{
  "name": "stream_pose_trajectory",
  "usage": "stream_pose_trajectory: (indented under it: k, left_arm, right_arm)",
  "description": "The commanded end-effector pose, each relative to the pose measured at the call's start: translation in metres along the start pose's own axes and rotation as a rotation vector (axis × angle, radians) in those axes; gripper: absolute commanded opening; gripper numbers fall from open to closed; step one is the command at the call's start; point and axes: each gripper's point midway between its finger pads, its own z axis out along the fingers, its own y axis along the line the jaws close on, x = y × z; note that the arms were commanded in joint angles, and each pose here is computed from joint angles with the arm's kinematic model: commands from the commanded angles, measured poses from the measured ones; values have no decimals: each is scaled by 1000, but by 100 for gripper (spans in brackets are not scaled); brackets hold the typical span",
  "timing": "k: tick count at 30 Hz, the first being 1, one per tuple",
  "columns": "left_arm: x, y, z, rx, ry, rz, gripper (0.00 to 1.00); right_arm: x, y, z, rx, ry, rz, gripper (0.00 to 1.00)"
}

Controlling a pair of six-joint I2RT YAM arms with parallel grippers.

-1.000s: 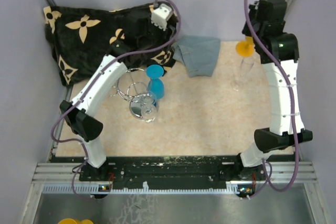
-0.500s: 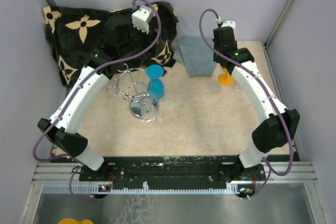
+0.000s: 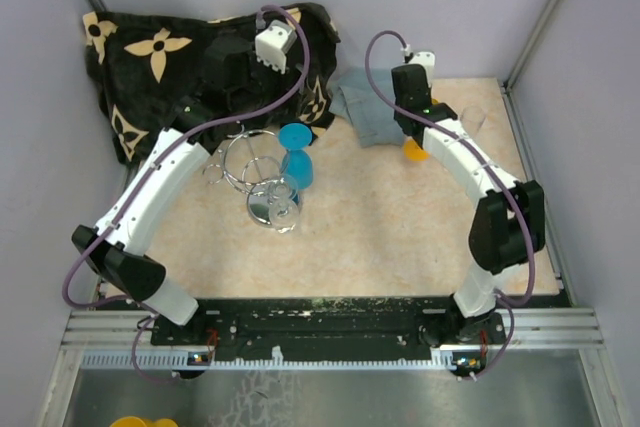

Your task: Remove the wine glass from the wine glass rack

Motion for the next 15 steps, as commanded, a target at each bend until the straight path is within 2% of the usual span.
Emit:
stream_pose_trajectory:
  k: [1, 7, 15]
  left_arm:
    - [-7, -2, -18, 11, -23, -7, 84]
    - [-6, -3, -25, 15, -21, -1, 84]
    - [1, -4, -27, 20, -8, -3, 84]
  right_arm:
    - [-6, 10, 18, 14, -49, 67, 0]
    - [16, 11, 34, 32, 14, 80, 0]
    - [34, -12, 35, 68, 63, 125, 0]
